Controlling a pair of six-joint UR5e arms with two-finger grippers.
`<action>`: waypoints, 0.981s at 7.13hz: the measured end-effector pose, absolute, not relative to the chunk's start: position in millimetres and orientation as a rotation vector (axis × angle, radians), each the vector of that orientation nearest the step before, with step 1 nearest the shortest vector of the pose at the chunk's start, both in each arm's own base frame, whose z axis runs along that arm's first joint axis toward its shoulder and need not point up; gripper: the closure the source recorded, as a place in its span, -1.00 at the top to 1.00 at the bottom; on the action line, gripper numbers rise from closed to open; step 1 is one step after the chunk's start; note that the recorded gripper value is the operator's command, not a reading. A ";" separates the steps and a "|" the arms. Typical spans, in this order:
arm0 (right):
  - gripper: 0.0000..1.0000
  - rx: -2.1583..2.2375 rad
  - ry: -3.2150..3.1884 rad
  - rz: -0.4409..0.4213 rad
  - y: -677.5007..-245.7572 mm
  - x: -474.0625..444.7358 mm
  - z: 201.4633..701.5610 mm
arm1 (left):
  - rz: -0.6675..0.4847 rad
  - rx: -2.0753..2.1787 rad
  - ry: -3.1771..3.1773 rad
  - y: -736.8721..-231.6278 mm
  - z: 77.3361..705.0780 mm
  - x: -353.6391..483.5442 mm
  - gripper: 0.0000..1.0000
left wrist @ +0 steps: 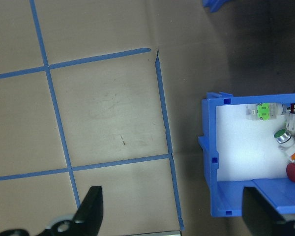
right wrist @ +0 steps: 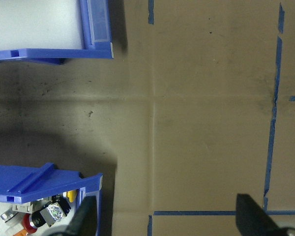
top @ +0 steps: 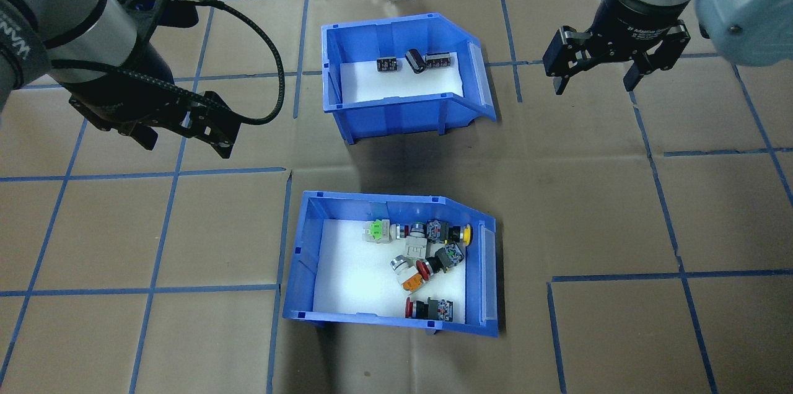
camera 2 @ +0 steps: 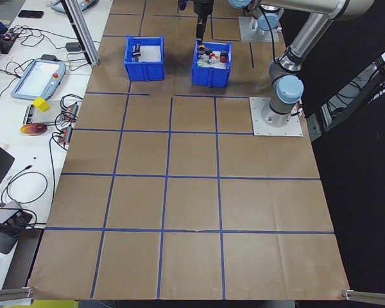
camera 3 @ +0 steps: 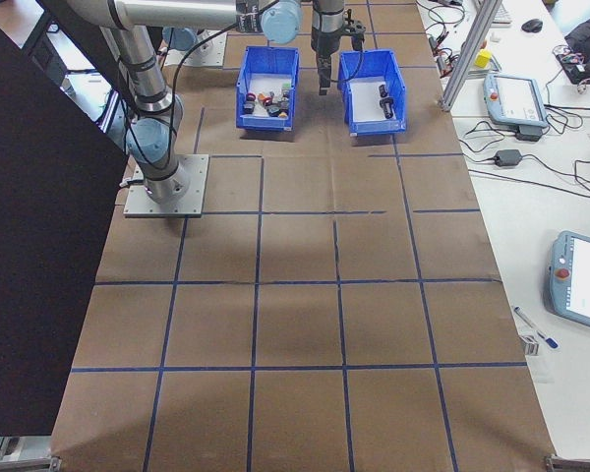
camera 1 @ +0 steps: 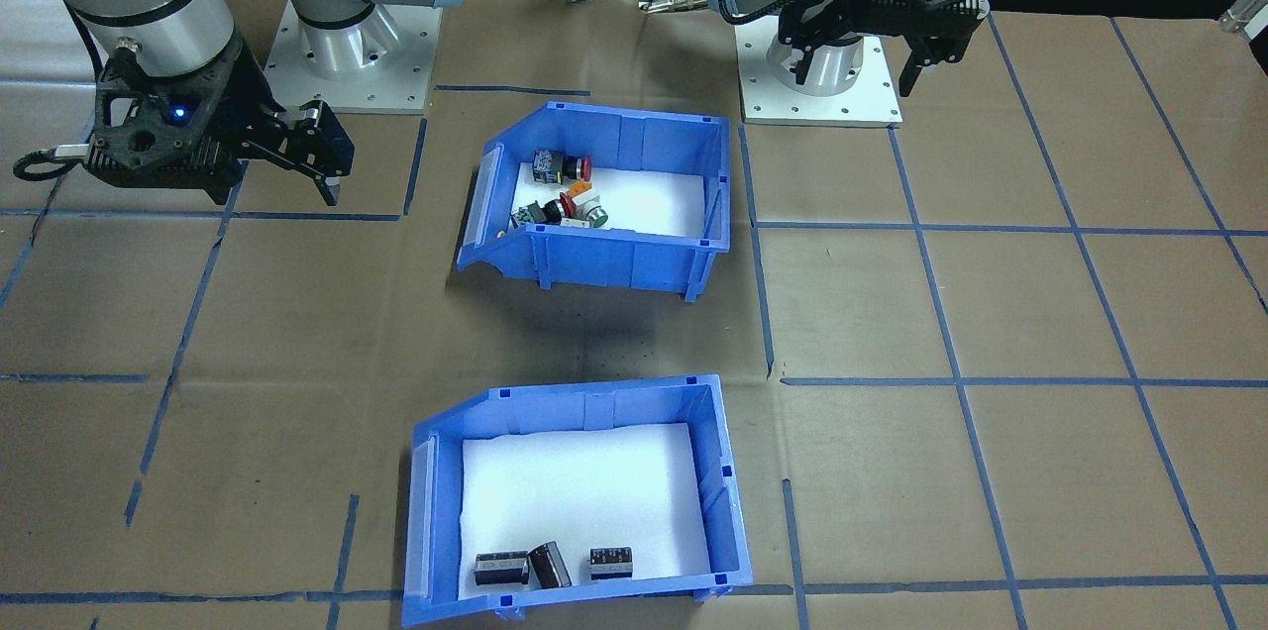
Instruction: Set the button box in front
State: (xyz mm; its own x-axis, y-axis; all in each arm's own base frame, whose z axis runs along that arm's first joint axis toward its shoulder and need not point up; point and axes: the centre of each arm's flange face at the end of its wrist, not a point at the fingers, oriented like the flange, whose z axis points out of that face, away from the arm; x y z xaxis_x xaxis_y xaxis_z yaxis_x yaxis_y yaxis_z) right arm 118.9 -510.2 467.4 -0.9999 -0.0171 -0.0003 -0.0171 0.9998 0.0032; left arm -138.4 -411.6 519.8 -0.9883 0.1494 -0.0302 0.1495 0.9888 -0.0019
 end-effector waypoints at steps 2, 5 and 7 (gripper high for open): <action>1.00 -0.185 3.127 -0.027 -528.3 127.5 454.8 | -0.005 0.221 3.101 -413.4 519.5 -135.4 0.98; 1.00 -0.740 3.054 -0.084 -566.2 167.1 452.6 | -0.086 0.191 3.107 -424.1 519.7 -135.2 0.98; 1.00 -1.199 2.954 -0.062 -599.6 240.8 435.2 | -0.119 0.138 3.112 -425.0 518.2 -135.9 0.98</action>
State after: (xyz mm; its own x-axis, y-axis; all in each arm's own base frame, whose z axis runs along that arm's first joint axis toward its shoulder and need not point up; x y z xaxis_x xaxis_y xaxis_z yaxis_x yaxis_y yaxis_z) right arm 240.8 -599.6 435.2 -0.7162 -0.6955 0.0577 -0.6973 0.7166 -0.0182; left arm -135.9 -425.0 518.2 -0.9958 0.0874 -0.0275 0.0892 0.9932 -0.0751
